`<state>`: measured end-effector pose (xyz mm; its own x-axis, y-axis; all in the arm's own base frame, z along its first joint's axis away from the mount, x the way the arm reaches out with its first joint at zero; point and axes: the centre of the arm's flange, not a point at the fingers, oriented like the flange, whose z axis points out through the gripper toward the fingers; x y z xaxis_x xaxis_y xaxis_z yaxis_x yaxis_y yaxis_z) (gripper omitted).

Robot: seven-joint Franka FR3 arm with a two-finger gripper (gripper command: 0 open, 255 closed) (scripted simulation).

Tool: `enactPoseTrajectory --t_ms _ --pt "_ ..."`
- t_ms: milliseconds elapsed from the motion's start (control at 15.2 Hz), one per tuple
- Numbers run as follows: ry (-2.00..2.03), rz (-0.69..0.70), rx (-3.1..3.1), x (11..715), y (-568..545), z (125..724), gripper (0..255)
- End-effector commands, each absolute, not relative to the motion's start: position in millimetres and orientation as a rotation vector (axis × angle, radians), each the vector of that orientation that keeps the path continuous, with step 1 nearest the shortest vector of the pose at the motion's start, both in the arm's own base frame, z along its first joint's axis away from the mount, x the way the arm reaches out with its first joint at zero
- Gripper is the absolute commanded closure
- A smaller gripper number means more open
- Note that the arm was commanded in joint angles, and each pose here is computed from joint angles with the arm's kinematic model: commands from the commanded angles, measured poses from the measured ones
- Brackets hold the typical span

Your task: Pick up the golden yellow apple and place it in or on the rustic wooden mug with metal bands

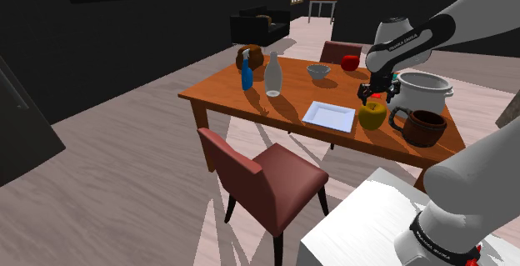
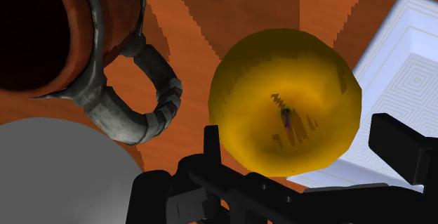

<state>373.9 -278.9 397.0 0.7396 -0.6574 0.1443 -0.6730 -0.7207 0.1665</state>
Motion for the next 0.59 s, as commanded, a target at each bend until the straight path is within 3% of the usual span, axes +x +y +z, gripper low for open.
enactPoseTrajectory --t_ms 0,66,132,528 --pt "-1.058 0.111 2.733 374.0 -278.9 396.9 0" --pt "-1.058 0.11 2.733 373.9 -278.9 397.0 0" --pt "-1.058 0.11 2.733 373.9 -278.9 397.0 255" --pt "-1.058 0.11 2.733 373.9 -278.9 397.0 255"
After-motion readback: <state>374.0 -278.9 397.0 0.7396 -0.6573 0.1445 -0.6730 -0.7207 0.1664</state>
